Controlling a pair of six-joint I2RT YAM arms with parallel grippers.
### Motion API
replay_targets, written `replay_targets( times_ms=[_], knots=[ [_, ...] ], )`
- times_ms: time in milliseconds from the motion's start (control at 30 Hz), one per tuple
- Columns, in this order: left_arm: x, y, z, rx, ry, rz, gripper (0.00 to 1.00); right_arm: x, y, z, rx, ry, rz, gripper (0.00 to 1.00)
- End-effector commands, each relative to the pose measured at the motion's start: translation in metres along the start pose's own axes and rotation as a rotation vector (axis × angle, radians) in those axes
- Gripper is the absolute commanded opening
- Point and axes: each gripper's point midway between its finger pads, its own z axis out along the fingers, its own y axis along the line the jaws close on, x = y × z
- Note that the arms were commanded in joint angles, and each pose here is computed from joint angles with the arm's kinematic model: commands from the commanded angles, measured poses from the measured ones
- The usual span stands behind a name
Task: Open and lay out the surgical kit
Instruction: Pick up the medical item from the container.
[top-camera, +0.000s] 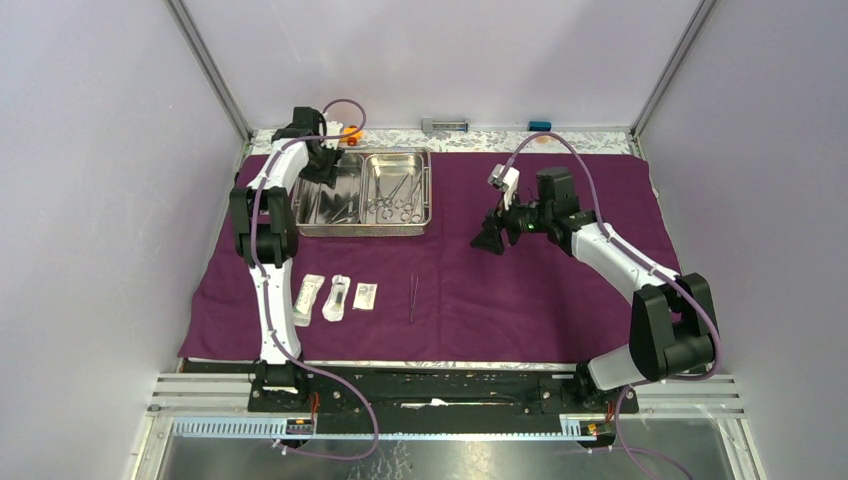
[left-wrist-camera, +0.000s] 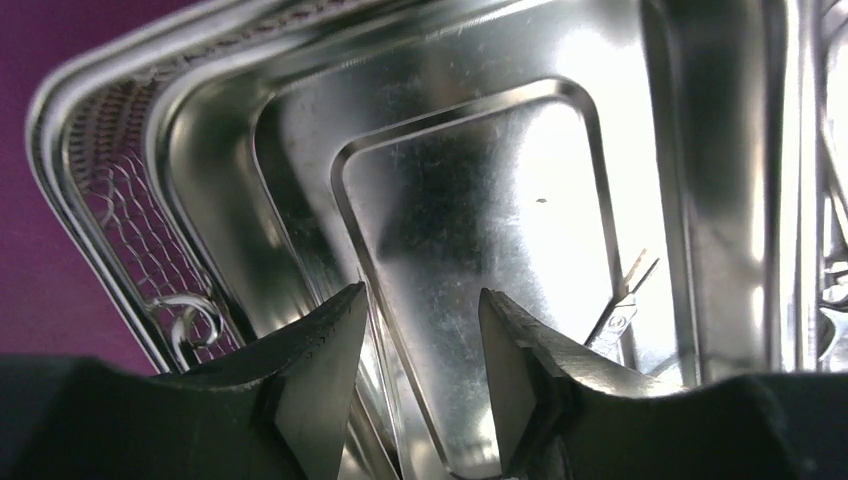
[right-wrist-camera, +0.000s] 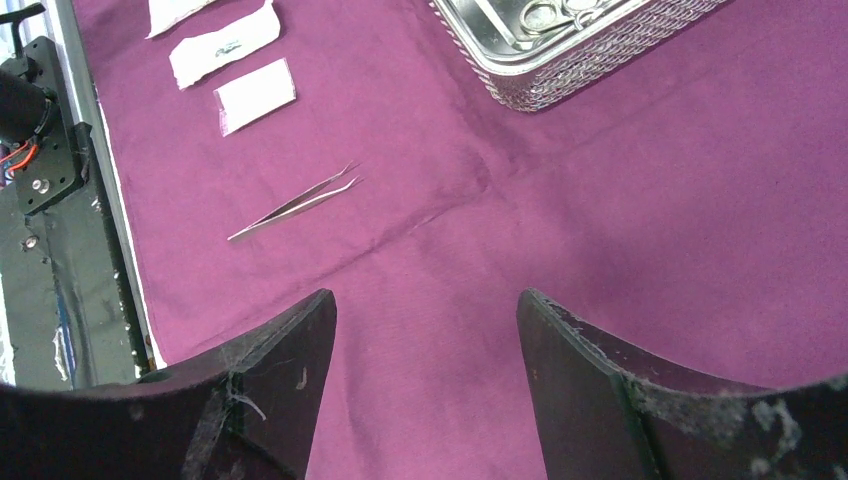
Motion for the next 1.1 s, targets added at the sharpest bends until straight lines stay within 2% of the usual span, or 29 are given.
replay_targets(
  times_ms=[0, 233, 667, 767, 867, 1067],
  knots=[
    [-0.005, 0.013, -0.011, -0.056, 0.003, 0.010, 0.51, 0.001, -0.001, -0.002, -0.030, -0.017, 0.006, 0.73],
    [0.014, 0.011, -0.007, -0.047, 0.075, 0.016, 0.50, 0.004, -0.005, -0.003, -0.039, -0.018, 0.038, 0.73],
    [0.055, 0.005, 0.013, 0.122, 0.140, -0.138, 0.43, 0.008, -0.012, -0.004, -0.048, -0.014, 0.076, 0.72],
    [0.061, -0.001, 0.016, 0.151, 0.151, -0.137, 0.38, 0.011, -0.013, -0.004, -0.049, -0.011, 0.083, 0.72],
    [0.065, -0.005, 0.017, 0.172, 0.157, -0.136, 0.26, 0.012, -0.014, -0.003, -0.047, -0.009, 0.086, 0.72],
    [0.060, -0.006, 0.014, 0.172, 0.138, -0.139, 0.14, 0.013, -0.014, -0.003, -0.048, -0.009, 0.087, 0.72]
  ],
)
